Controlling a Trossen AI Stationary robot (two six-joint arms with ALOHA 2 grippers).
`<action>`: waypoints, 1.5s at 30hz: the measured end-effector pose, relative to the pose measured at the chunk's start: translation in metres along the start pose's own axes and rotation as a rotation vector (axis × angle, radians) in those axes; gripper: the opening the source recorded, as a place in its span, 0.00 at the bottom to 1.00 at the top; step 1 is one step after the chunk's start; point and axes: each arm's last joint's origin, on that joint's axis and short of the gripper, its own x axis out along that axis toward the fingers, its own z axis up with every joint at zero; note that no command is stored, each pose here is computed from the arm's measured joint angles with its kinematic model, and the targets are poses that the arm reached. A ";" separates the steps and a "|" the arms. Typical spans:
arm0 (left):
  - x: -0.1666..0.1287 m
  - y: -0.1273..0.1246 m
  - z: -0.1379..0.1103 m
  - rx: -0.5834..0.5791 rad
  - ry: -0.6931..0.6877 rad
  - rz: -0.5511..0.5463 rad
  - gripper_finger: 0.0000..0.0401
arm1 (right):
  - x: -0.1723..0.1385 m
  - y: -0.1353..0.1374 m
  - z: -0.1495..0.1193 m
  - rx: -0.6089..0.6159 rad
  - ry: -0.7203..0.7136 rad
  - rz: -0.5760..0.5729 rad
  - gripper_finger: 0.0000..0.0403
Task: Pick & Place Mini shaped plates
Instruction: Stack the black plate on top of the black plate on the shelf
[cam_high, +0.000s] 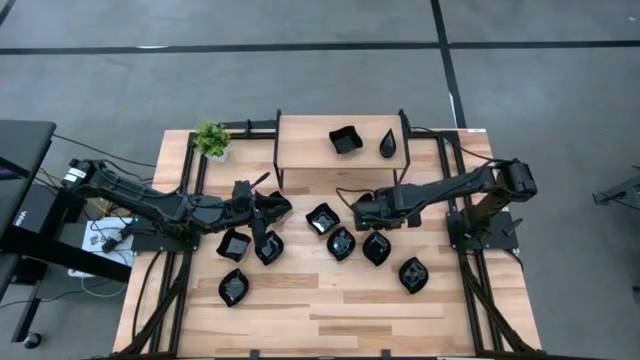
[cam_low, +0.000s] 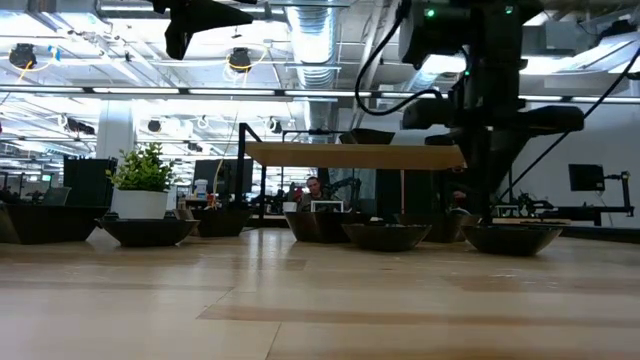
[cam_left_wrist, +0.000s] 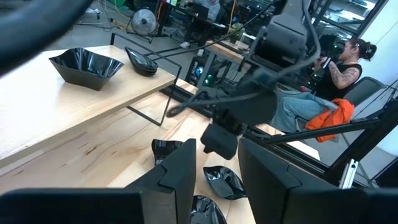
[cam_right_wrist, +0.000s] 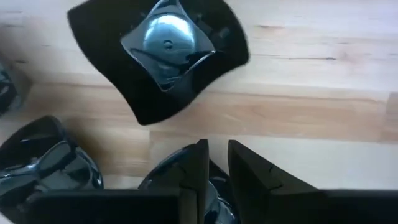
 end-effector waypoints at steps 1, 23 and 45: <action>0.000 0.000 0.000 0.000 0.000 0.000 0.30 | -0.001 0.000 -0.003 0.013 -0.015 -0.001 0.14; -0.045 0.029 -0.007 0.149 0.056 -0.119 0.30 | -0.014 0.011 -0.029 0.204 -0.110 0.217 0.14; -0.071 0.047 -0.020 0.201 0.078 -0.357 0.30 | -0.008 -0.002 -0.019 0.561 -0.124 0.074 0.14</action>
